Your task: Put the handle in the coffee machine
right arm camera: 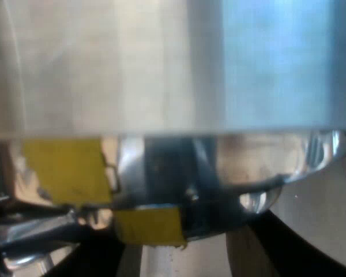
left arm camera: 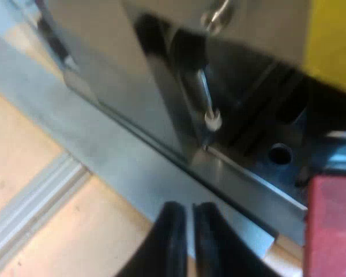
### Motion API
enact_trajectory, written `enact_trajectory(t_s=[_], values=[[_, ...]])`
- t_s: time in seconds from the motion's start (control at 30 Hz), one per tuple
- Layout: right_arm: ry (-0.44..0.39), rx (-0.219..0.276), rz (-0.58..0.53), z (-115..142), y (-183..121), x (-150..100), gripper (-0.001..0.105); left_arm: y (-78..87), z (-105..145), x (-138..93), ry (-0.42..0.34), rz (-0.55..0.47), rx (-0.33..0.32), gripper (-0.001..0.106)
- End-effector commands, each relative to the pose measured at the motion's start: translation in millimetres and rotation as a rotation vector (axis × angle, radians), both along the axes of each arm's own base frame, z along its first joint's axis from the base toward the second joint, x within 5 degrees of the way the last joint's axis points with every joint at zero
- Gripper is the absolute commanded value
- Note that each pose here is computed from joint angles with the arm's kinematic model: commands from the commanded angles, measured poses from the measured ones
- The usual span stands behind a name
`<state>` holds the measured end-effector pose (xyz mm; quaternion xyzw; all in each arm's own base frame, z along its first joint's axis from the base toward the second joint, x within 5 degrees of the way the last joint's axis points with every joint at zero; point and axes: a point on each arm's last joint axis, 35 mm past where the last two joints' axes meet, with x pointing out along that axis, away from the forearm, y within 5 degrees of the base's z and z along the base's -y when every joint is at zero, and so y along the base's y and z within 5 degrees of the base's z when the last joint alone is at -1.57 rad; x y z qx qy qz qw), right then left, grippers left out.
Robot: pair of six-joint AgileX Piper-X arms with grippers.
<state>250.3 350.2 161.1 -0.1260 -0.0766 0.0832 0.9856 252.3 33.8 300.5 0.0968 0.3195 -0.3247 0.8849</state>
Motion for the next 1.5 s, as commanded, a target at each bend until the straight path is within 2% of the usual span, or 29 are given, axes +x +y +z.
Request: enact_trajectory(t_s=[0.03,0.13,0.4,0.5,0.73,1.07,1.5], values=[[-0.068,0.107,-0.012,23,-3,2,0.037,1.0,-11,6,0.072,0.002,-0.005,0.000],[-0.068,0.107,-0.012,23,-3,2,0.037,0.8,-23,5,0.150,-0.020,-0.012,0.000],[-0.068,0.107,-0.013,23,-3,2,0.037,-2.2,-28,-4,0.200,-0.097,0.006,0.000],[-0.068,0.107,-0.014,23,-3,2,0.037,-3.5,-28,-7,0.214,-0.119,-0.016,0.000],[-0.067,0.108,-0.018,23,-3,2,0.037,-7.0,-26,-12,0.224,-0.158,-0.112,0.000],[-0.067,0.108,-0.018,23,-3,2,0.037,-11.1,-24,-25,0.260,-0.217,-0.157,0.000],[-0.067,0.108,-0.018,23,-3,2,0.037,-45.8,-23,-31,0.317,-0.376,-0.154,0.000]])
